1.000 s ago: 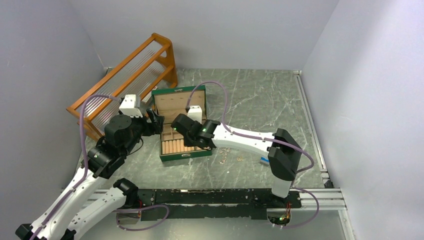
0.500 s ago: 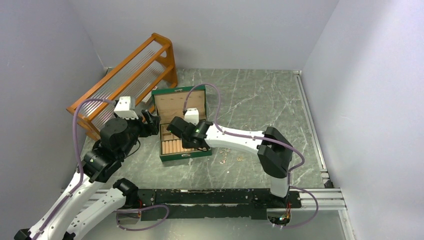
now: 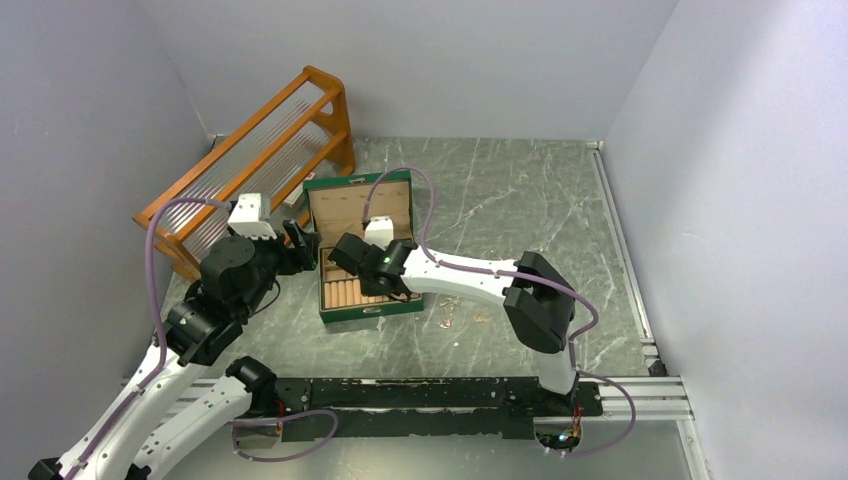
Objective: Organize the mixed jewelry
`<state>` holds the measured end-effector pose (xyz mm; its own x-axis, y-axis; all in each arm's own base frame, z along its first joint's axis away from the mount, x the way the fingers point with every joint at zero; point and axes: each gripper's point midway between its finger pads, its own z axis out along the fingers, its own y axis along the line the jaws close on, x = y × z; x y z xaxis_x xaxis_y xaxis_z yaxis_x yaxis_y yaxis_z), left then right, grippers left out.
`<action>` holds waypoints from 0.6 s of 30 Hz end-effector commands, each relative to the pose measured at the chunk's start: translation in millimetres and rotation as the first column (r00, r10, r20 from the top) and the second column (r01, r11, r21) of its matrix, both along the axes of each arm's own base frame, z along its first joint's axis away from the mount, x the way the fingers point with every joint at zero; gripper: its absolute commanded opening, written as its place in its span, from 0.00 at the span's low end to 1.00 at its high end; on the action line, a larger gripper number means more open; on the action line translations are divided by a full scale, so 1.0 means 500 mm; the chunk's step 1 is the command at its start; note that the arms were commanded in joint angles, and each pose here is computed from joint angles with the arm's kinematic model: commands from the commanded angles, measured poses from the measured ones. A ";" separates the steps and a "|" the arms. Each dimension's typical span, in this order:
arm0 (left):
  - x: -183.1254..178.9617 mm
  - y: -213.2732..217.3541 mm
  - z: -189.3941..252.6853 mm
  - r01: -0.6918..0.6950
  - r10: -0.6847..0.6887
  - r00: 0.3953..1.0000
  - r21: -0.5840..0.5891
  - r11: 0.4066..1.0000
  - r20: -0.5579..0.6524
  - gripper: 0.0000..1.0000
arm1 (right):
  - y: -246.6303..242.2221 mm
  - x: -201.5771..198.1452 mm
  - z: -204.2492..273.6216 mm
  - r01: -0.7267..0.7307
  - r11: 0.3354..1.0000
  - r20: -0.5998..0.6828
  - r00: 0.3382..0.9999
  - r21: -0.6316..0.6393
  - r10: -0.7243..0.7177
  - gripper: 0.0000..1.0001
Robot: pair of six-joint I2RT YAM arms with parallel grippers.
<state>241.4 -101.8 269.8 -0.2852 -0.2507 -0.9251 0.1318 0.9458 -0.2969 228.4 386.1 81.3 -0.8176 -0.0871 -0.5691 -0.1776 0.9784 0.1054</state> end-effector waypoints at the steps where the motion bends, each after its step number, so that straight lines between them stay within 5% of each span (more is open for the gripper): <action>1: 0.002 0.010 -0.003 -0.024 0.024 1.000 0.009 1.000 0.001 0.78 | -0.013 0.013 0.006 0.052 0.998 0.037 0.998 -0.040 -0.051 0.00; 18: 0.003 0.009 -0.009 -0.023 0.023 1.000 0.015 1.000 -0.009 0.78 | 0.000 0.008 -0.013 0.032 0.999 0.014 0.999 -0.036 -0.032 0.00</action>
<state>242.0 -102.2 268.5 -0.2893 -0.2481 -0.9245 0.1305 0.9466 -0.2948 230.6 380.8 78.7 -0.8162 -0.0772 -0.5725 -0.1475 0.9860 0.0774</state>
